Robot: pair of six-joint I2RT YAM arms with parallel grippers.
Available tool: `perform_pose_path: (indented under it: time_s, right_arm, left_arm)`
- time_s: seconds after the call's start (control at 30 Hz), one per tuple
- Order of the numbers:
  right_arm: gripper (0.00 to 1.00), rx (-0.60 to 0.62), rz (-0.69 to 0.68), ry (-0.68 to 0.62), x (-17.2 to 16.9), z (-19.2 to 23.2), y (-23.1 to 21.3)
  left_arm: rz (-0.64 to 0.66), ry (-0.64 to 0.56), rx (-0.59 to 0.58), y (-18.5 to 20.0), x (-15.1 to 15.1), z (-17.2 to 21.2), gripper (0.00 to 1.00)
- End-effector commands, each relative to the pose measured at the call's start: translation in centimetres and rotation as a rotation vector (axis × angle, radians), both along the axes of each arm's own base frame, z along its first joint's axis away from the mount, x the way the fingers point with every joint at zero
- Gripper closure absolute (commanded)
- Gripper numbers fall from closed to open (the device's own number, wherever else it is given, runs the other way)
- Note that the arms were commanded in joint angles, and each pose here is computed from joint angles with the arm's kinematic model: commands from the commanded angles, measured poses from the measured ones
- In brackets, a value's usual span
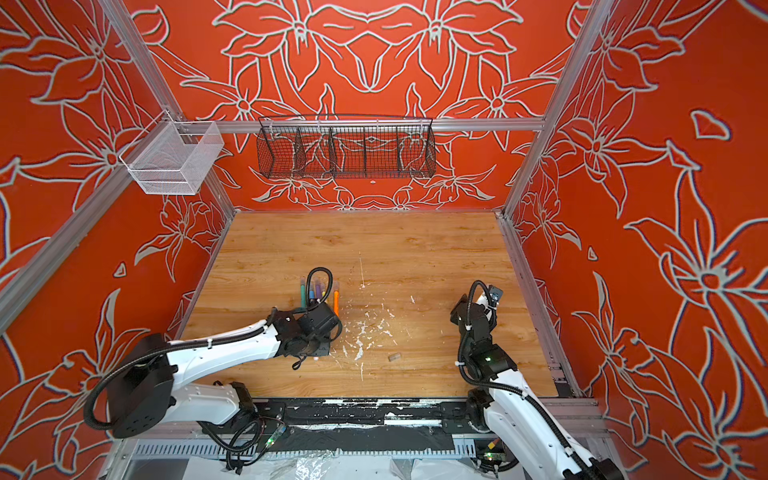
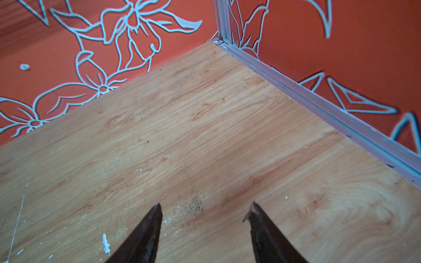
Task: Insert the pens into the pen caps
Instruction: 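Lift the pink marker tip-up with the left gripper while the right gripper approaches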
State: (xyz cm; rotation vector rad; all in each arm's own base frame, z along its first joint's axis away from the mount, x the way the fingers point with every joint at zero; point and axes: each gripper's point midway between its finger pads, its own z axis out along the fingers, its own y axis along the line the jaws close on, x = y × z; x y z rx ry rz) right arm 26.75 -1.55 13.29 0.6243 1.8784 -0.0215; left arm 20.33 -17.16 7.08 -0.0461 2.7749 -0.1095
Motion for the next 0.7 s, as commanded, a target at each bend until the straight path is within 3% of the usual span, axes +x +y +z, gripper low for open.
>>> perform_pose_path:
  time_s: [0.0,0.07,0.33,0.43,0.57,0.67]
  right_arm:
    - [0.38,0.063,0.008,0.011,-0.5,0.8,0.4]
    - [0.38,0.134,0.039,0.006,-0.7,1.5,1.2]
    - [0.35,0.49,0.411,-0.102,-0.8,7.5,9.2]
    - [0.3,0.591,0.55,-0.119,-1.3,9.7,12.0]
    - [0.24,0.718,0.718,-0.189,-2.0,12.3,15.3]
    - [0.22,0.763,0.797,-0.214,-2.7,13.5,17.4]
  left_arm:
    - [-0.085,-0.095,-0.056,-1.5,1.4,5.4,1.0]
    - [-0.124,-0.158,-0.095,-2.7,2.5,8.5,1.0]
    - [-0.271,-0.469,-0.177,-7.2,7.5,18.6,1.0]
    - [-0.211,-0.537,-0.241,-6.7,8.7,18.2,1.0]
    - [-0.389,-0.653,-0.435,-8.9,6.8,17.1,1.0]
    - [-0.476,-0.71,-0.441,-9.1,5.2,17.1,1.0]
